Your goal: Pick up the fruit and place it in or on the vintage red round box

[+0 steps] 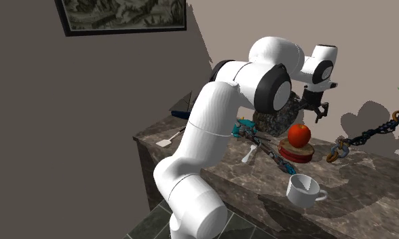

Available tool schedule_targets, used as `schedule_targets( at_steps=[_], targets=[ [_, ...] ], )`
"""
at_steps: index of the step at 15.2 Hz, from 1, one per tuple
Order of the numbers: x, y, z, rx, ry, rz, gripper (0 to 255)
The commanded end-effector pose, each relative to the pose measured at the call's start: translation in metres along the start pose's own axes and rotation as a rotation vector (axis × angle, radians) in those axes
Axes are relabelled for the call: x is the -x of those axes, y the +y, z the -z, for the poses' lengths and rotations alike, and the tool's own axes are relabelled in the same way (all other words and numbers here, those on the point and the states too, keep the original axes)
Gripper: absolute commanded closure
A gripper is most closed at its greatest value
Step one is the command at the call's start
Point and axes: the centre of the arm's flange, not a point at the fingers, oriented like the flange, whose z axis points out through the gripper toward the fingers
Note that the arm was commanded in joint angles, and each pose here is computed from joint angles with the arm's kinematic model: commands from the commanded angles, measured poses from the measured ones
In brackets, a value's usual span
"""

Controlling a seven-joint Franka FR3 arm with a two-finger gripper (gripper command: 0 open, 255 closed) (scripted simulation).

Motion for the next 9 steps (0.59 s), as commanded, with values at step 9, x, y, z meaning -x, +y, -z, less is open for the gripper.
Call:
schedule_targets(
  at_steps=[9],
  targets=[
    [0.001, 0.000, 0.034, 0.000, -0.001, 0.000, 0]
  ],
)
